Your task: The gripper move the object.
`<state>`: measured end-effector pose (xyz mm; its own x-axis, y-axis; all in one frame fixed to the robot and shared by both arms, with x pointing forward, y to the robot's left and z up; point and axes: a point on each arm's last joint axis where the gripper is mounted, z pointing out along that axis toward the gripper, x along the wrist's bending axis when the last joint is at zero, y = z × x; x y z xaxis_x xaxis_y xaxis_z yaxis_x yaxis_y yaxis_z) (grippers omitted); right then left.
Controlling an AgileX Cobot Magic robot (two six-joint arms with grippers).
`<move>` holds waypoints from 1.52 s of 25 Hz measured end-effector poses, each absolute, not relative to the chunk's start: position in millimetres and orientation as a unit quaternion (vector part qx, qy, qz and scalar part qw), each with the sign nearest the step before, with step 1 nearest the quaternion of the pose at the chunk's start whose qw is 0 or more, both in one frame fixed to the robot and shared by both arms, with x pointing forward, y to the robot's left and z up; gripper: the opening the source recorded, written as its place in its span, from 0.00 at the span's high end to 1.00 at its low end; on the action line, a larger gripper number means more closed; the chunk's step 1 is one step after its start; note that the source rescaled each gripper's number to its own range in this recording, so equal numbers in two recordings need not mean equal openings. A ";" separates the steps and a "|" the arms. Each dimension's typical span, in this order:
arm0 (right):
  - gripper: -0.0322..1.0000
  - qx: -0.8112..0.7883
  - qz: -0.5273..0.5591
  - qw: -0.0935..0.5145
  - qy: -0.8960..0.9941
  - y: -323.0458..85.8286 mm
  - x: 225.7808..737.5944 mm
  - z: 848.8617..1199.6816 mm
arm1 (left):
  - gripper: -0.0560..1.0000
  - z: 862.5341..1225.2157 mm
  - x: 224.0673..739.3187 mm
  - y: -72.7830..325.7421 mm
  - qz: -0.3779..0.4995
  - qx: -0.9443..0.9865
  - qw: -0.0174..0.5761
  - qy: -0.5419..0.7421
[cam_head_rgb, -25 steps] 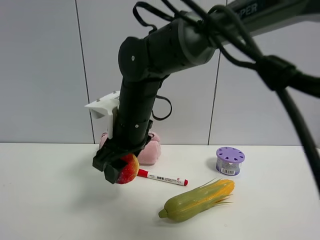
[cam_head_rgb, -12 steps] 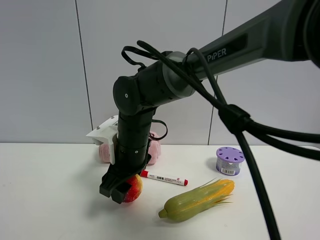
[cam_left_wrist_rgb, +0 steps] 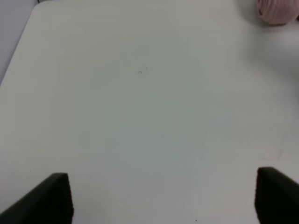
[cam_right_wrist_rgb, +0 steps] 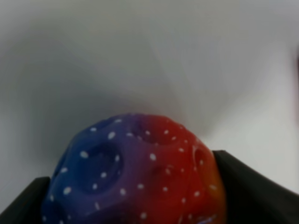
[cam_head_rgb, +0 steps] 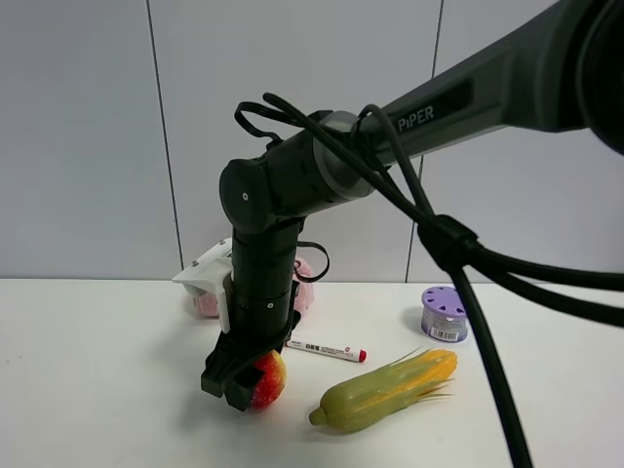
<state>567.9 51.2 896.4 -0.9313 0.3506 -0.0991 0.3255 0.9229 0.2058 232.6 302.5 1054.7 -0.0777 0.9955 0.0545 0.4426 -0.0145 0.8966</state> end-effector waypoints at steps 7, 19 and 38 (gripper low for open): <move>0.97 0.172 0.093 0.068 0.978 51.2 568.1 896.5 | 0.00 1054.7 232.6 302.5 0.404 0.587 0.342 0.613; 0.63 0.172 0.084 0.071 0.979 49.6 568.3 895.9 | 0.00 1054.7 232.6 302.5 0.404 0.587 0.342 0.613; 0.45 0.212 0.219 0.236 0.923 -11.0 534.4 1126.0 | 0.00 1054.7 232.6 302.5 0.404 0.587 0.342 0.613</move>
<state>534.4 -11.0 1126.0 -0.7982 0.4953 -0.3429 0.2882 0.8138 0.5047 232.6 302.5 1054.7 -0.0777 0.9955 0.0545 0.4426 -0.0145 0.8966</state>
